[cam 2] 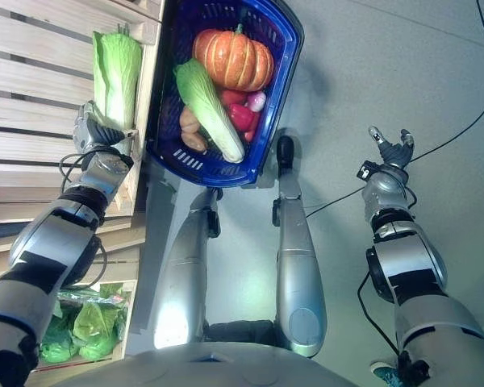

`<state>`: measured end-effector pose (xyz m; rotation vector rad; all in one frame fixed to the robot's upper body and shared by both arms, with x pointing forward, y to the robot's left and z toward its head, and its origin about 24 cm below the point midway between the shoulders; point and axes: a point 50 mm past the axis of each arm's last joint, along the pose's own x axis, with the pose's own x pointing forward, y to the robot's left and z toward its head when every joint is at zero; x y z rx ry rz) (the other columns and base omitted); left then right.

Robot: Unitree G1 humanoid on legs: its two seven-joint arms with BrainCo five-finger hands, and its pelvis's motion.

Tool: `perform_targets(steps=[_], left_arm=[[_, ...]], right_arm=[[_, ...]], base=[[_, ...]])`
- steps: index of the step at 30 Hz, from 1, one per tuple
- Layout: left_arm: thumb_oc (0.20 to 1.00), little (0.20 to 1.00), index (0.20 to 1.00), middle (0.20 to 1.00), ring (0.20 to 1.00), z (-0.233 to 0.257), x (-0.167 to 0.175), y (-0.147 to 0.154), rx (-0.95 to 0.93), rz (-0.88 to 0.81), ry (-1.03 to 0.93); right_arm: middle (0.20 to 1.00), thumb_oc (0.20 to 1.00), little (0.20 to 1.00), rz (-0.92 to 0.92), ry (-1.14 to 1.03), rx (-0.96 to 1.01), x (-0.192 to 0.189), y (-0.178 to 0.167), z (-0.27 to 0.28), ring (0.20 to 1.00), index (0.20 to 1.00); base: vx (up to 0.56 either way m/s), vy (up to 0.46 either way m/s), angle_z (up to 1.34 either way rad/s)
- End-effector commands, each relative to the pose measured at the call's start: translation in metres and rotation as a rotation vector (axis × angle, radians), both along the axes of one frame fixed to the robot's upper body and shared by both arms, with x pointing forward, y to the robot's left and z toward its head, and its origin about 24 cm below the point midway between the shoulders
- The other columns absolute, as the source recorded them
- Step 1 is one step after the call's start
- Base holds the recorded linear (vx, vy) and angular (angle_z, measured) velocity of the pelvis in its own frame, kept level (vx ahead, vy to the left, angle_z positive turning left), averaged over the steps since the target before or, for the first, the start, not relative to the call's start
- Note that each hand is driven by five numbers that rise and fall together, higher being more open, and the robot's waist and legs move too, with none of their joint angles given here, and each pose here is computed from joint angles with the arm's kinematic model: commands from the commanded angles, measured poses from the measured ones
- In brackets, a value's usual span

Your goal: Pick up fruits and vegetables into the basket

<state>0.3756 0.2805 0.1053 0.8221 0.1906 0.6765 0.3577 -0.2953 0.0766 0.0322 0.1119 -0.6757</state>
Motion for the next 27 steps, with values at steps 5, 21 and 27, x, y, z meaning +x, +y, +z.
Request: perform_targets(steps=[5,21,27], left_arm=[[1.0,1.0,1.0,1.0,1.0,-0.01,-0.015,0.029,-0.069,0.13,0.068],[0.2,0.2,0.2,0.2,0.2,-0.005,-0.007,0.024,-0.165,0.051,0.083],[0.2,0.2,0.2,0.2,0.2,-0.003,-0.005,0.021,-0.192,0.023,0.064]], right_arm=[[1.0,1.0,1.0,-0.024,-0.064,-0.007,-0.003,-0.005,0.005,1.0,1.0],[1.0,1.0,1.0,0.004,-0.099,0.004,0.005,0.006,0.013,1.0,1.0],[1.0,1.0,1.0,0.04,-0.123,0.006,0.009,0.014,0.016,1.0,1.0]], base=[[0.0,0.0,0.0],[0.0,0.0,0.0],[0.0,0.0,0.0]])
